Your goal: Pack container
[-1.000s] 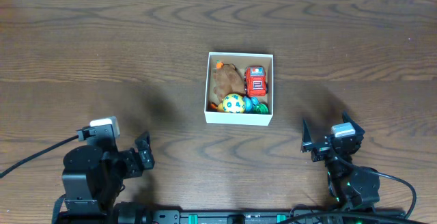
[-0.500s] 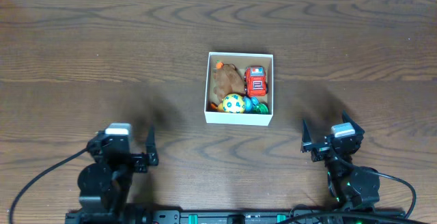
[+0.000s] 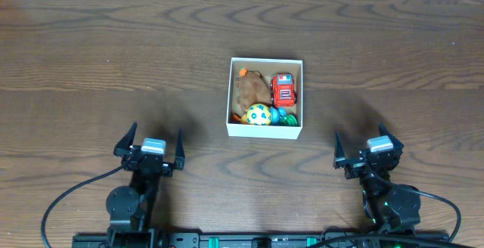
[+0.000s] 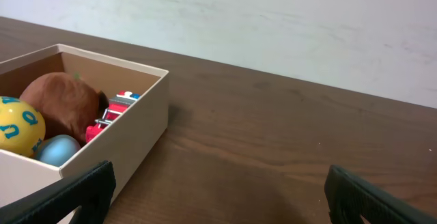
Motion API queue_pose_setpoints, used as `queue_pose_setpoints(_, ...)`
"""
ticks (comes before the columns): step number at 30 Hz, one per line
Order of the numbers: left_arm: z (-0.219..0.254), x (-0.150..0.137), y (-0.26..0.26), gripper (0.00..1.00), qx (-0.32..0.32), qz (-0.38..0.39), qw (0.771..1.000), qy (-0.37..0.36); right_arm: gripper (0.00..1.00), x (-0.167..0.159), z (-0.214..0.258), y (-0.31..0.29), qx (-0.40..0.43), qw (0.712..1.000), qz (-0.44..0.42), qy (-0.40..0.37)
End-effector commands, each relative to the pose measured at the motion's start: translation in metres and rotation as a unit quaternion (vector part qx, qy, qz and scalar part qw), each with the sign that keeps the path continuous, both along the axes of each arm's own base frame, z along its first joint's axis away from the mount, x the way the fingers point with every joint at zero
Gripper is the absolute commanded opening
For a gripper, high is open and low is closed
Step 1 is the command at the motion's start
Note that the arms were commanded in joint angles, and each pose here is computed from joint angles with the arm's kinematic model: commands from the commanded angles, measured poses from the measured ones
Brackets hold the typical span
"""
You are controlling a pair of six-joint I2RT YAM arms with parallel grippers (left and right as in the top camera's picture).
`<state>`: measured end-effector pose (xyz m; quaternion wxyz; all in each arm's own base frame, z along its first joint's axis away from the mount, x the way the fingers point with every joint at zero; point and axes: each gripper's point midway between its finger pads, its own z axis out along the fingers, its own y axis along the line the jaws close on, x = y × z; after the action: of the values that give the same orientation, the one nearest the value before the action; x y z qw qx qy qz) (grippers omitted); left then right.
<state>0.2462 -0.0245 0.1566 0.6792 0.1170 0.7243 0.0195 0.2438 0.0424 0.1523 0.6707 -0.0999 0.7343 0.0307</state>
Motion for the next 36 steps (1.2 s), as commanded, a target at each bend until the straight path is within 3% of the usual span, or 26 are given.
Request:
queue_pose_setpoints(1,0.001,-0.002,-0.002,0.98,0.003,-0.006,1.0,-0.004,0.99,0.0,-0.001,-0.001,-0.006,1.0,-0.001,-0.002)
queue_pose_setpoints(5,-0.017,-0.004,-0.001,0.98,-0.025,-0.002,0.999,0.036,0.99,0.0,-0.001,-0.001,-0.006,1.0,-0.001,-0.002)
queue_pose_setpoints(36,-0.016,-0.004,-0.008,0.98,-0.029,-0.016,0.999,0.036,0.99,0.0,-0.001,-0.001,-0.006,1.0,-0.001,-0.002)
